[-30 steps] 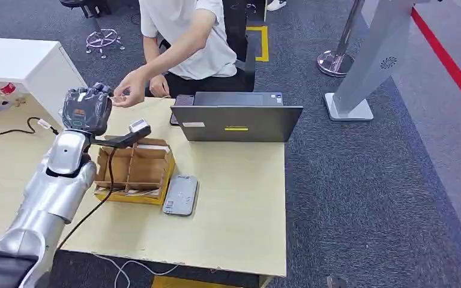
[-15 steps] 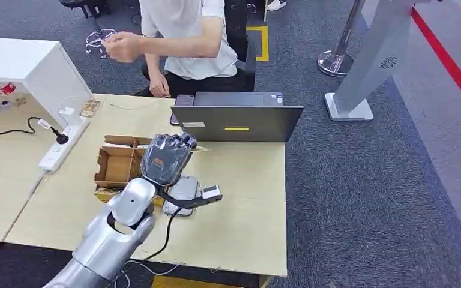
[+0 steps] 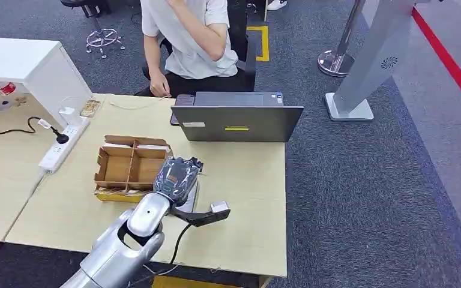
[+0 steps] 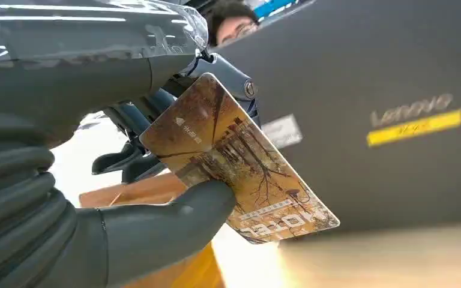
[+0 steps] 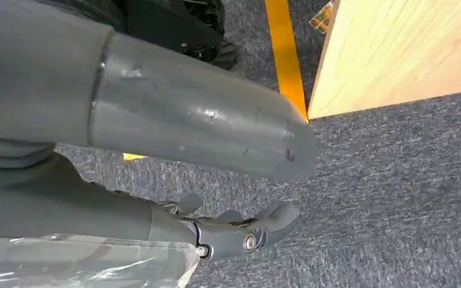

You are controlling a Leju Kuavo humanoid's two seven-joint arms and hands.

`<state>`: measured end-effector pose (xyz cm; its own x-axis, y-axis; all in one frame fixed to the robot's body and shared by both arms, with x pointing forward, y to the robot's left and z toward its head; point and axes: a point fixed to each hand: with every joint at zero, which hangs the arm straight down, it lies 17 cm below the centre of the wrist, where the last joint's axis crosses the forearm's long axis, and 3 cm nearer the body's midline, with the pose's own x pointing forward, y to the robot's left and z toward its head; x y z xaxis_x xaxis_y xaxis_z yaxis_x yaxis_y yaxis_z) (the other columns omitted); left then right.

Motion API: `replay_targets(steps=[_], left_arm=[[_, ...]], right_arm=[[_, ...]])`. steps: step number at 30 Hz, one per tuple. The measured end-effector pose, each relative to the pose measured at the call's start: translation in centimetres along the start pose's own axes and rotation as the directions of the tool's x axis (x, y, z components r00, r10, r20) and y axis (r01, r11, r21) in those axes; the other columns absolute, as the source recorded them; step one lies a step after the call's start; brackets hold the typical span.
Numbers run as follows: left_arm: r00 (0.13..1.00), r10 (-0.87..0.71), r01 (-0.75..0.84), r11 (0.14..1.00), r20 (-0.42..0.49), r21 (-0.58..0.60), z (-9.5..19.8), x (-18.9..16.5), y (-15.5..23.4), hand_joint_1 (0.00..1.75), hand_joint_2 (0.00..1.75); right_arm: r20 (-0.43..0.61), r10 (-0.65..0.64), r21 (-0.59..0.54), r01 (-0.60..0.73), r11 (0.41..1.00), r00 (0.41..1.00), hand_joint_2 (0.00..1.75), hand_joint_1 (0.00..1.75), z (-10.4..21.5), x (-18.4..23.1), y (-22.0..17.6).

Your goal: Pass the card to the sensor for recognition and then transmit it.

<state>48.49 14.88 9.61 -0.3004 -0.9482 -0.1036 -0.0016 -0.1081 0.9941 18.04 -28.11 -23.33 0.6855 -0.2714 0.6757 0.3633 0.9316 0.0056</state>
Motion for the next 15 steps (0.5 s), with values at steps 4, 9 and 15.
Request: replay_targets(steps=[4, 9, 15], left_arm=[[0.999, -0.009, 0.007, 0.998, -0.032, -0.055, 1.0, -0.7, -2.2, 1.75, 1.75], [0.998, -0.02, 0.014, 0.994, -0.056, -0.107, 2.7, -1.3, -4.8, 1.75, 1.75], [0.998, -0.014, 0.004, 0.988, -0.066, -0.152, 4.3, -1.9, -7.0, 1.75, 1.75]], right_arm=[[-0.003, 0.0, -0.009, 0.0, 1.0, 1.0, 0.0, 0.0, 0.0, -0.2, -0.3], [-0.012, 0.016, -0.018, -0.016, 1.0, 1.0, 0.0, 0.0, 0.0, -0.4, -0.7], [-0.017, 0.029, -0.025, -0.03, 0.999, 0.999, 0.0, 0.0, 0.0, -0.6, -1.1]])
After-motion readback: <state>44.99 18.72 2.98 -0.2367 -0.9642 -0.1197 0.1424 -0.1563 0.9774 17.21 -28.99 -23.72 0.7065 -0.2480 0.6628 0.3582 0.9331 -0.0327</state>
